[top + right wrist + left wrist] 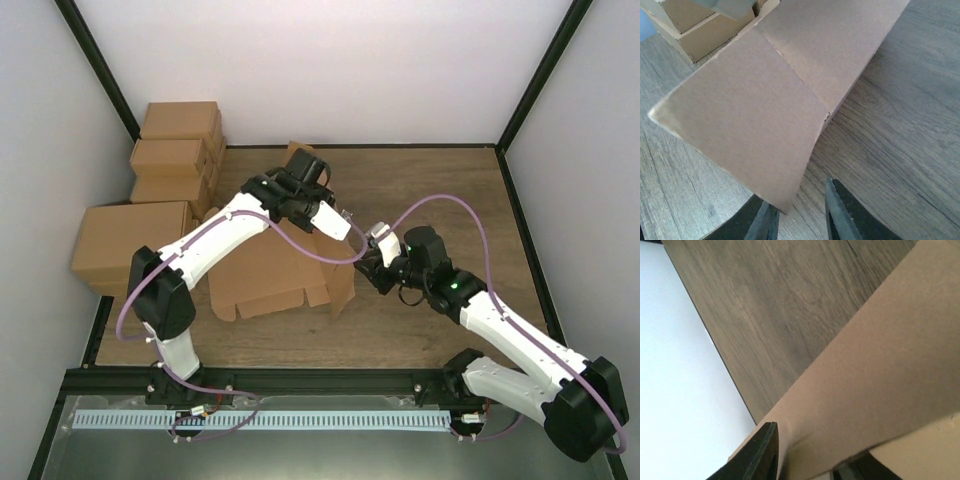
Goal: Fold the paper box
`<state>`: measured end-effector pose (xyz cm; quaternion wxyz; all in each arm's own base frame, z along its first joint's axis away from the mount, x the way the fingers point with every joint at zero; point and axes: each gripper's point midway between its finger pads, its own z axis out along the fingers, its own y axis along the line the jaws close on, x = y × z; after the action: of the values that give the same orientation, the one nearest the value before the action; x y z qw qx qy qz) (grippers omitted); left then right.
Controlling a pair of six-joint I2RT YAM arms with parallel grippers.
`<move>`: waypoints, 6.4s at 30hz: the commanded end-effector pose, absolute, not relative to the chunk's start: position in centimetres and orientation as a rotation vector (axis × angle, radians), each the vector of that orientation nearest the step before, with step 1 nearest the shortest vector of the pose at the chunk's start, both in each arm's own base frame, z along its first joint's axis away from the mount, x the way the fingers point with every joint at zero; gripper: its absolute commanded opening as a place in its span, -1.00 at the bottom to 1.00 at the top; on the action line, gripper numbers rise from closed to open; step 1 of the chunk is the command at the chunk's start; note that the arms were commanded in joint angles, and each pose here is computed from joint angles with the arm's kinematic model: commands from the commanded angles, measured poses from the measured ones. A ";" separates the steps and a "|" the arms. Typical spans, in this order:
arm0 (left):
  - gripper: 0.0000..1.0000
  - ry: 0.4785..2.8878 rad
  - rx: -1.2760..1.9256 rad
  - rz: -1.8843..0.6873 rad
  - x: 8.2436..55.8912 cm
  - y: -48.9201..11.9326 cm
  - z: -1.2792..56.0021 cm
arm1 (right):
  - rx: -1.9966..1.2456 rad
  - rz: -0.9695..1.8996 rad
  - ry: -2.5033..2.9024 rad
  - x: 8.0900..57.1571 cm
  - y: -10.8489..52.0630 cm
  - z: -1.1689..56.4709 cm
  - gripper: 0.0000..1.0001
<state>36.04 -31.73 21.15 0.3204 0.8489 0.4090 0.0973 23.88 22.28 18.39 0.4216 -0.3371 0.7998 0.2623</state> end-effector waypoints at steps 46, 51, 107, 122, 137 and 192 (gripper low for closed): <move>-0.92 2.101 0.870 0.998 36.5 -25.5 20.4 | -0.016 0.641 1.853 25.8 14.8 23.0 0.77; -0.92 2.075 0.904 1.042 34.1 -25.3 18.6 | -0.072 0.623 2.002 26.8 16.5 20.5 0.81; -0.89 1.926 0.905 1.011 41.6 -25.1 24.2 | 0.000 1.277 2.221 30.3 28.7 9.2 -0.99; -0.90 1.872 1.003 1.172 40.4 -26.9 22.7 | 0.069 1.035 2.481 28.8 26.0 1.9 -0.99; -0.87 1.841 1.017 1.216 37.0 -29.0 22.4 | 0.099 0.894 2.639 24.7 19.6 0.8 -0.99; -0.84 1.930 1.016 0.975 38.1 -28.9 22.3 | -0.684 0.068 1.394 29.1 15.0 27.0 0.57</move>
<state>38.06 -29.10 20.83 0.3476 0.4089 0.7402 0.4051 28.93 14.33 23.39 0.6755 -0.2813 0.6798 0.0495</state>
